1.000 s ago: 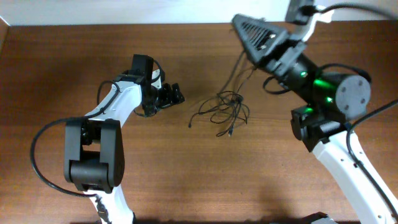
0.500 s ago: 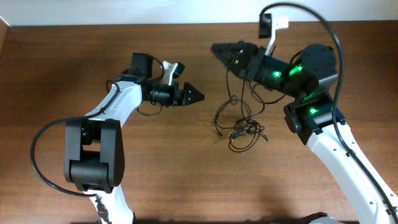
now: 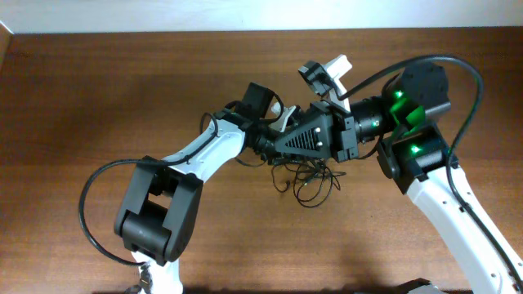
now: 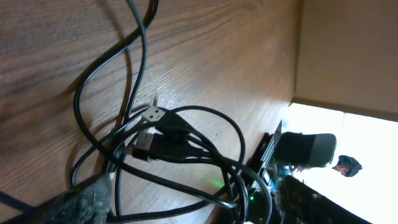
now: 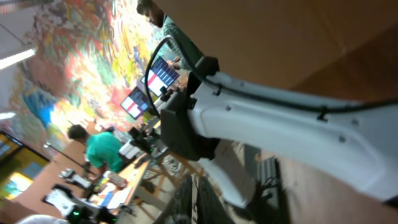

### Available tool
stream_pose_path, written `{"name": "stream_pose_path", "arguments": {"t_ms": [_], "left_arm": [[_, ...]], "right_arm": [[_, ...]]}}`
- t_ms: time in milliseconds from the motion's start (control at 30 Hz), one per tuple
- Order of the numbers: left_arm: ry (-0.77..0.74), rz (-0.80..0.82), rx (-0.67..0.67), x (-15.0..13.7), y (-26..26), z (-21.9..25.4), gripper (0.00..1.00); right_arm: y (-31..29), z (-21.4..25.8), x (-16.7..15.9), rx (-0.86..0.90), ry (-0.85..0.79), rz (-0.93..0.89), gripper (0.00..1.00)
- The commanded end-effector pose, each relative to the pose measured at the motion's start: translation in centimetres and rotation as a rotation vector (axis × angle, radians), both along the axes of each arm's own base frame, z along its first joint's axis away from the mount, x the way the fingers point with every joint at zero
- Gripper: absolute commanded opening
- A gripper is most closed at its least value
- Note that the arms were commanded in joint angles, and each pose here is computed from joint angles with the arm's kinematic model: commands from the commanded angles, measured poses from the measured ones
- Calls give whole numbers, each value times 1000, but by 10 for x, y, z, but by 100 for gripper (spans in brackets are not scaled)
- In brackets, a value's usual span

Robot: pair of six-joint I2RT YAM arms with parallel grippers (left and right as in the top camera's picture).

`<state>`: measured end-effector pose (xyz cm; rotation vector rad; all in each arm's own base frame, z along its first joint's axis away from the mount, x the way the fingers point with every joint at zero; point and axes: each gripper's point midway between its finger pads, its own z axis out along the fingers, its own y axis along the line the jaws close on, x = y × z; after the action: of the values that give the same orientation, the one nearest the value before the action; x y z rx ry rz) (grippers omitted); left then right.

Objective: Untangle cables
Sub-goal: 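Bring the left gripper to the hanging cables and pull them apart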

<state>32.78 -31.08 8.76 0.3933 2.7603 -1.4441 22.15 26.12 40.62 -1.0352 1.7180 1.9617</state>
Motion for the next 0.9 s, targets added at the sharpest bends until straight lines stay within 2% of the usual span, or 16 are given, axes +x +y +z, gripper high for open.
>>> {"name": "stream_pose_path", "arguments": {"t_ms": [0, 67, 133, 167, 233, 300, 333, 367, 400, 500, 600, 733, 867], "left_arm": [[16, 0, 24, -4, -5, -4, 84], [17, -17, 28, -10, -11, -5, 82], [54, 8, 105, -18, -11, -16, 76], [65, 15, 148, -21, -8, -22, 73], [71, 32, 209, -23, 0, -31, 61], [82, 28, 220, -27, 1, -35, 59], [79, 32, 232, -27, 3, -37, 53], [55, 51, 274, -22, 8, -42, 12], [30, 71, 318, -17, 14, -48, 0], [2, 167, 512, -1, 58, -67, 0], [28, 282, 690, 15, 123, -78, 0], [107, 434, 739, 34, 195, -81, 0], [187, 577, 741, 41, 254, -85, 0]], "right_arm": [[-5, 13, -18, 9, -35, 25, 4], [-5, 13, -18, 7, -31, 25, 4], [-5, 13, -18, 7, -31, 25, 4], [-5, 13, -18, 7, -31, 25, 4], [-5, 13, -18, 7, -31, 25, 4], [-5, 13, -18, 7, -31, 25, 4], [-5, 13, -18, 7, -31, 25, 4], [-5, 13, -18, 7, -31, 25, 4], [-5, 13, -18, 7, -31, 25, 4], [-6, 17, -22, -8, 15, 24, 4], [-16, 28, -30, 4, -18, -1, 4], [-44, 49, -35, 11, -42, -103, 4], [-69, 56, -23, 8, -38, -226, 4]]}}
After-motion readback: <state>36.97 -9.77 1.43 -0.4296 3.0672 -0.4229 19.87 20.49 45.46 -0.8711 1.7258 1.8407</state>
